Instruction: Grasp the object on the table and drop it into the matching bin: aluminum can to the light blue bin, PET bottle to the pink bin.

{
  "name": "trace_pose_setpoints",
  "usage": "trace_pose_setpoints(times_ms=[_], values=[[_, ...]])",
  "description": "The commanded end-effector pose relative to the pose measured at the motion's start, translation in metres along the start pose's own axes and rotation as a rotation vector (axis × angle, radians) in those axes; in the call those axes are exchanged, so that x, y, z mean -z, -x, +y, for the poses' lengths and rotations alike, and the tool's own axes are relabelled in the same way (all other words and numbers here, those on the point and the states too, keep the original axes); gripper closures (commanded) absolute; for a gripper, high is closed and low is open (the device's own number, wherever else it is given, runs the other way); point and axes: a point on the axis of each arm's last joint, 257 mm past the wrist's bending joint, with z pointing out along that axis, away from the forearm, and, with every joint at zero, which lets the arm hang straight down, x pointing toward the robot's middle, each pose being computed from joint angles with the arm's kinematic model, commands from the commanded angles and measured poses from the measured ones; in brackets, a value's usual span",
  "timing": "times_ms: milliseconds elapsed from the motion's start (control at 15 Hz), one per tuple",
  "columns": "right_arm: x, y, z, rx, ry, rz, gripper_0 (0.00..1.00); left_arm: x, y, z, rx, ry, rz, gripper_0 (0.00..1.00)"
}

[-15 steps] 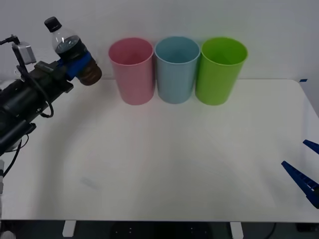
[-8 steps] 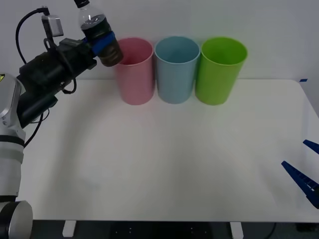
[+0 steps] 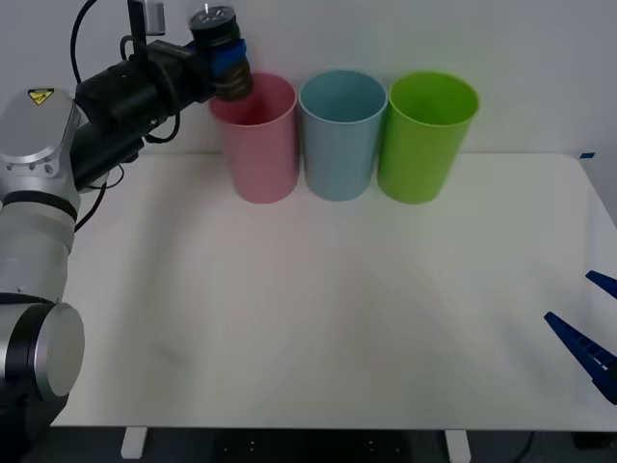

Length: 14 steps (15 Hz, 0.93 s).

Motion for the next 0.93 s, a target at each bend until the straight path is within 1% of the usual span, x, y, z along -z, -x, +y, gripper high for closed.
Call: trace_pose_setpoints(times_ms=[67,133,400,533,600,733,867,933], values=[[0.0,0.0,0.0,0.0,0.0,0.0,0.0,-0.014,-0.001,0.006,-0.008,0.026,0.022,1.0],[0.0,0.0,0.0,0.0,0.0,0.0,0.0,-0.021,-0.003,0.005,-0.015,0.037,0.032,1.0],[0.0,0.0,0.0,0.0,0.0,0.0,0.0,-0.039,-0.006,0.004,-0.007,0.117,0.01,1.0],[0.0,0.0,0.0,0.0,0.0,0.0,0.0,-0.043,-0.009,0.005,-0.016,0.144,0.009,1.0],[0.0,0.0,0.0,0.0,0.0,0.0,0.0,-0.045,-0.007,0.006,-0.027,0.164,0.005,1.0],[0.0,0.0,0.0,0.0,0.0,0.0,0.0,-0.048,-0.009,0.006,-0.032,0.181,0.003,1.0],[0.0,0.0,0.0,0.0,0.0,0.0,0.0,-0.049,-0.008,0.006,-0.034,0.186,0.0,0.99],[0.0,0.0,0.0,0.0,0.0,0.0,0.0,-0.049,-0.007,0.005,-0.033,0.183,-0.002,0.97]])
